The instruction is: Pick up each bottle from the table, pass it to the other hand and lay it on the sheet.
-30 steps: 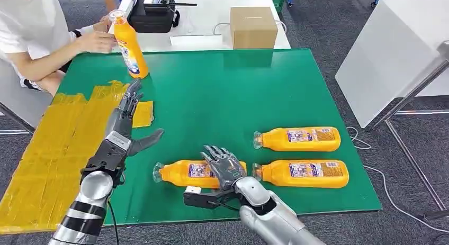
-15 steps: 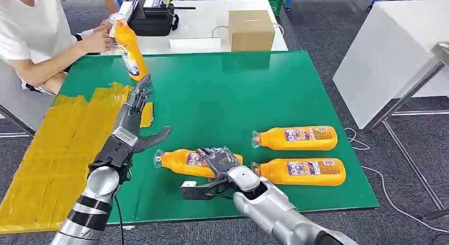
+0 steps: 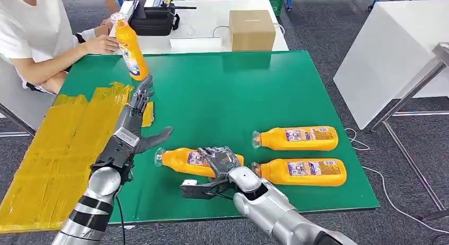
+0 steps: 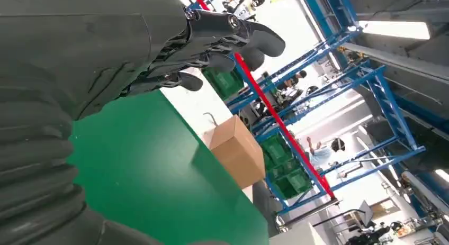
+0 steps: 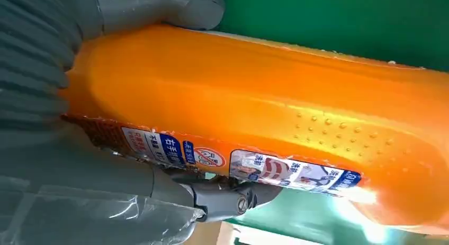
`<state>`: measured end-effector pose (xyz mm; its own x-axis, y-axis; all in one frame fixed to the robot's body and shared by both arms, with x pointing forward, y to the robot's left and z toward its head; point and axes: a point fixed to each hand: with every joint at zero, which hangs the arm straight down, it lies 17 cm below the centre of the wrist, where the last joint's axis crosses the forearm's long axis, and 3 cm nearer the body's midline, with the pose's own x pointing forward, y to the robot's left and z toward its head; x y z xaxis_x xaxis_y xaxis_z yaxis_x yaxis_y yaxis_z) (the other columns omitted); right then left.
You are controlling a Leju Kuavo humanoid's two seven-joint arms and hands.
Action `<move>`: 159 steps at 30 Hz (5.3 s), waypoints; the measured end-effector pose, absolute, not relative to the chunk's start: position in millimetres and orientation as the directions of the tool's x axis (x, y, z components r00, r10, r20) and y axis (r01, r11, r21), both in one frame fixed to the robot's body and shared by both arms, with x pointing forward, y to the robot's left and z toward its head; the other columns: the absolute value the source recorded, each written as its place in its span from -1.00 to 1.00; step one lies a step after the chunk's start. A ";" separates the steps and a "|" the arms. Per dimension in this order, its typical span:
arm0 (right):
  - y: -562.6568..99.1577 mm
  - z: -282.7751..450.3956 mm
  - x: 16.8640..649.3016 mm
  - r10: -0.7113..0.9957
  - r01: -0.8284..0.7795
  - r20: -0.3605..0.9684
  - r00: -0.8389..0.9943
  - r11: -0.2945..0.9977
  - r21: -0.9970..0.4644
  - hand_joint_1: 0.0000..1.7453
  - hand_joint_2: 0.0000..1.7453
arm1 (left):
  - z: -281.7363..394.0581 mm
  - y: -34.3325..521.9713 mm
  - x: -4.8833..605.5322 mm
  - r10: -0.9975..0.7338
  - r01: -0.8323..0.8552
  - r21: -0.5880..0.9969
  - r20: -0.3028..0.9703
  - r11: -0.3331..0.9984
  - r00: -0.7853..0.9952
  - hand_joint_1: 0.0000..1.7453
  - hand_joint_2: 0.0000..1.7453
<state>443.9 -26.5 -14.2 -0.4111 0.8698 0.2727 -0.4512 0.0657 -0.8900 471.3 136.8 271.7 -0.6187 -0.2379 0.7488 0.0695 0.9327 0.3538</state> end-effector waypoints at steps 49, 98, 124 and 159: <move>-107.0 212.2 413.7 0.440 0.220 0.728 -0.526 0.897 -0.384 1.00 1.00 | 194.9 78.1 453.8 0.114 0.544 0.014 0.973 0.839 -0.201 -1.00 1.00; 43.2 147.0 407.8 0.497 -0.233 0.610 -0.617 0.626 -0.745 1.00 1.00 | 194.2 89.0 448.3 0.264 0.554 -0.128 0.949 0.823 -0.173 1.00 1.00; 39.9 152.2 397.8 0.467 -0.199 0.625 -0.625 0.679 -0.706 -1.00 1.00 | 197.9 97.8 457.7 0.274 0.475 -0.153 0.941 0.866 -0.198 1.00 1.00; -118.2 230.0 377.9 0.262 -0.089 0.772 -0.579 0.921 -0.379 -1.00 1.00 | 143.0 295.0 533.0 -0.969 -0.356 0.908 -0.246 -0.221 -0.027 1.00 1.00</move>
